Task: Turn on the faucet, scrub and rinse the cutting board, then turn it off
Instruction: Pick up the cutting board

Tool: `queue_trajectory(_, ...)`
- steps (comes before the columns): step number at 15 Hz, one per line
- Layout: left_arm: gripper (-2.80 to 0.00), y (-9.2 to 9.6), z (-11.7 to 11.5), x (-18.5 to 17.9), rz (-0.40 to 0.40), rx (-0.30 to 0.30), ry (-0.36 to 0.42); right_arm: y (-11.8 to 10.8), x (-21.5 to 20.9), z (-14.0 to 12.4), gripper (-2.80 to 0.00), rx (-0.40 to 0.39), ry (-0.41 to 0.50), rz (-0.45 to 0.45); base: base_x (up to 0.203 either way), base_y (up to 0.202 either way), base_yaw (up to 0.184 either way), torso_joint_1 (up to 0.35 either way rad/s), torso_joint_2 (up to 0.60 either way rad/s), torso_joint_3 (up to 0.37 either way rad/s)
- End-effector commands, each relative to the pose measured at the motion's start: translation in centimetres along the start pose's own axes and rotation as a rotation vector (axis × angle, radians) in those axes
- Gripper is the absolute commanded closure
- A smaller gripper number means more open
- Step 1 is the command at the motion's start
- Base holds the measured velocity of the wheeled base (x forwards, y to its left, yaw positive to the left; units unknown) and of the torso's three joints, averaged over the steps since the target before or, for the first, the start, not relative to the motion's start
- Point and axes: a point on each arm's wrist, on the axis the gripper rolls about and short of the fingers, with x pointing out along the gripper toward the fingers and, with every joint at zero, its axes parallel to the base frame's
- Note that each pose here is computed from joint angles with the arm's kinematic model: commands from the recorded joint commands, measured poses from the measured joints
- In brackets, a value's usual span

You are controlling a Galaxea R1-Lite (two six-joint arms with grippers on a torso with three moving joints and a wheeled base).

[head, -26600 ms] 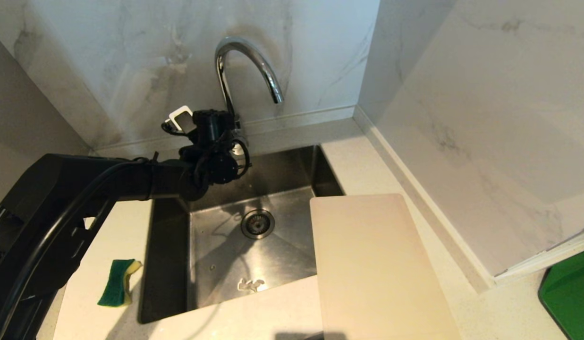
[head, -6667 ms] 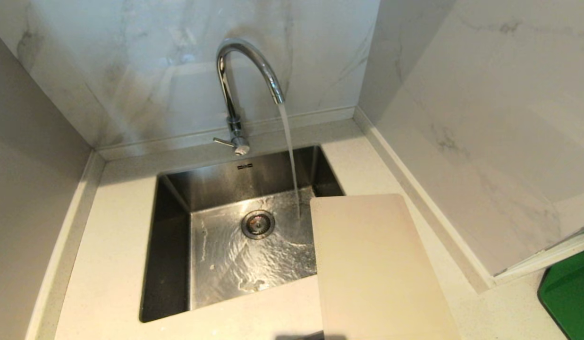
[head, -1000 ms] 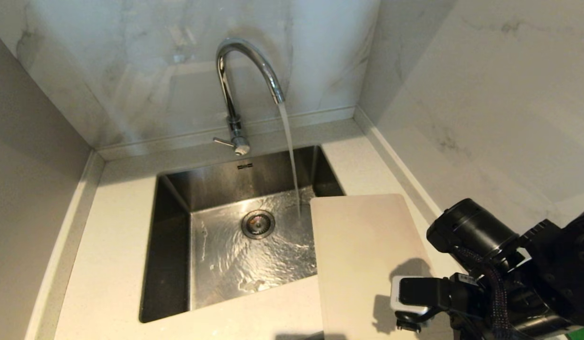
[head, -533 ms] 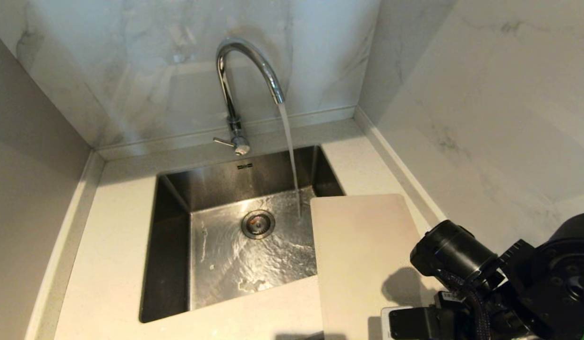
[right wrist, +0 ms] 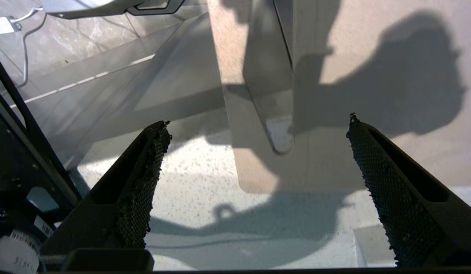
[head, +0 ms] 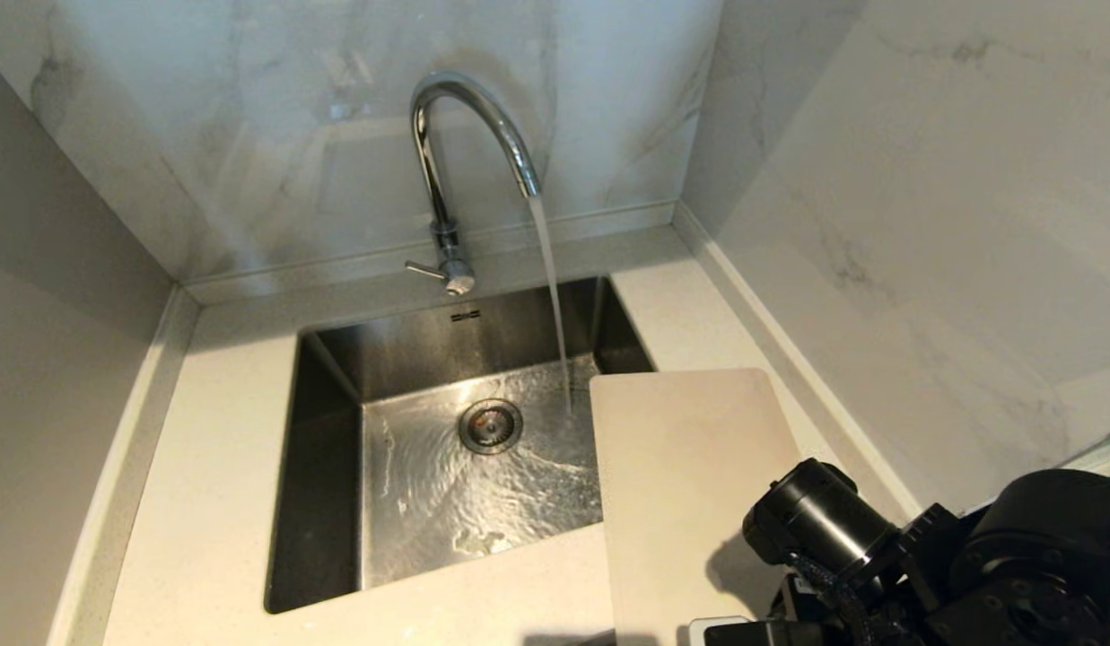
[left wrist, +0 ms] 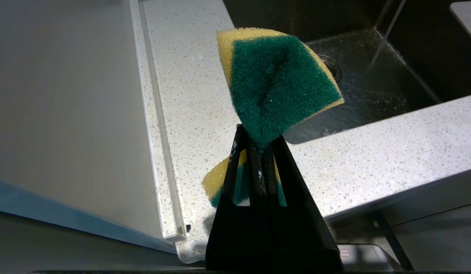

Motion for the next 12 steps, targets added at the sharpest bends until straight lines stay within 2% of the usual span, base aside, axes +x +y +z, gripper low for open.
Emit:
queue_trajectory(1,0.0,0.0,0.0,0.0,0.001,0.0,0.001,0.4,1.2,0.4,-2.8,-0.022,0.003,0.011,0.0,0.0,0.0,0.0,0.0,0.0)
queue_trajectory(12,0.0,0.0,-0.1,0.0,0.0,0.0,0.0,1.6,5.1,1.0,-2.8,-0.04,-0.026,0.057,0.0,0.0,0.0,0.0,0.0,0.0)
